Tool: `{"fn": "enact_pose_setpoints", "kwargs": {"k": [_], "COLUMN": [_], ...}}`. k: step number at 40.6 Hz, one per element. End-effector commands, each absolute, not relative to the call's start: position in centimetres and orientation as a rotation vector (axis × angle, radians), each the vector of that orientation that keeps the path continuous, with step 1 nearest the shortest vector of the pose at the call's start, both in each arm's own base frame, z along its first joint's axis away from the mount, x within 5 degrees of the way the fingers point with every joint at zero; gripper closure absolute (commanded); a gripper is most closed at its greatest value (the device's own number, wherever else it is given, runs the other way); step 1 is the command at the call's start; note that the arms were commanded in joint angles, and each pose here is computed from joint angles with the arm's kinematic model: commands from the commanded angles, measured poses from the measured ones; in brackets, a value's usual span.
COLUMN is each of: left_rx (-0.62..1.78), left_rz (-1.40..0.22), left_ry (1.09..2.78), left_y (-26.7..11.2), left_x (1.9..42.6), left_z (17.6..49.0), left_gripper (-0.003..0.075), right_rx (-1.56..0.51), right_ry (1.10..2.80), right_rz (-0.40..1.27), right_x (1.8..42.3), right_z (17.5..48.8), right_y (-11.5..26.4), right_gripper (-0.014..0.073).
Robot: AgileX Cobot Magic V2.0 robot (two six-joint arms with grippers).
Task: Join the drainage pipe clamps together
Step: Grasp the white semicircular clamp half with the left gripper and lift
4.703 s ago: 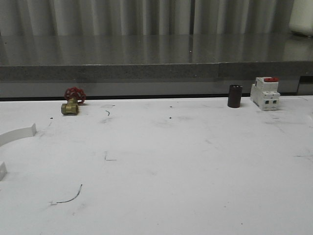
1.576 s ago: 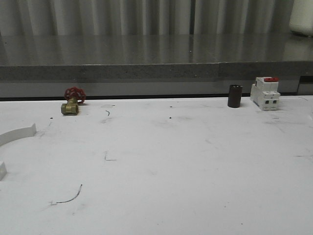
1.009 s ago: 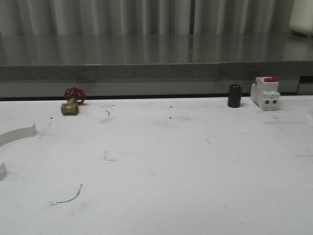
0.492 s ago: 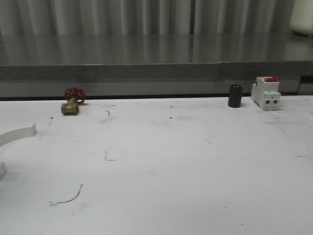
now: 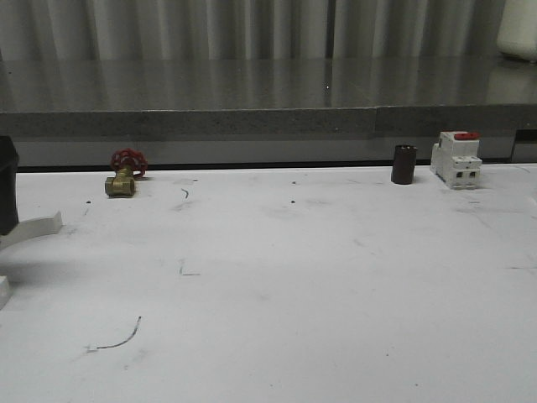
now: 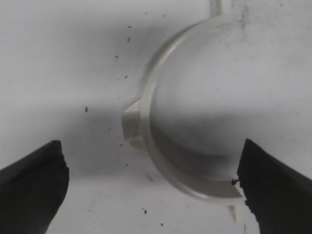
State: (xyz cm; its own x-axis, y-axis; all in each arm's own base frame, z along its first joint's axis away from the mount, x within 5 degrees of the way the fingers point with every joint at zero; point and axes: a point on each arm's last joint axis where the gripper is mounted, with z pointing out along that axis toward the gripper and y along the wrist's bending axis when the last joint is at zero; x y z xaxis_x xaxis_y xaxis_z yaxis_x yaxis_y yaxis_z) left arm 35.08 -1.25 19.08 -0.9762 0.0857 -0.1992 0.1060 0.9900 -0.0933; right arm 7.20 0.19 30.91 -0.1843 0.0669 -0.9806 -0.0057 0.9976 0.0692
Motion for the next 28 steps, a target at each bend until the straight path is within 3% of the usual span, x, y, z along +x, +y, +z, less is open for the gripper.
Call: {"fn": "enact_pose_setpoints", "kwargs": {"k": [1, 17, 20, 28], "left_rx": [0.139, 0.188, 0.188, 0.191], "left_rz": [-0.181, -0.219, -0.221, -0.221], "left_ry": [2.873, 2.978, 2.985, 2.987], "left_y": [-1.4, -1.6, -1.6, -1.6], "left_x": [36.3, 37.5, 37.5, 37.5], "left_z": [20.4, 18.2, 18.1, 18.0], "left_gripper": [0.0049, 0.0057, 0.0094, 0.0279], "right_rx": [0.037, 0.037, 0.037, 0.037], "right_ry": [1.664, 1.664, 1.664, 1.664], "right_rz": [0.045, 0.045, 0.045, 0.045], "right_x": [7.4, 7.4, 7.4, 7.4], "right_z": [32.6, 32.6, 32.6, 32.6], "right_y": [0.1, 0.1, 0.1, 0.1], "right_gripper": [-0.005, -0.005, -0.005, -0.005]}}
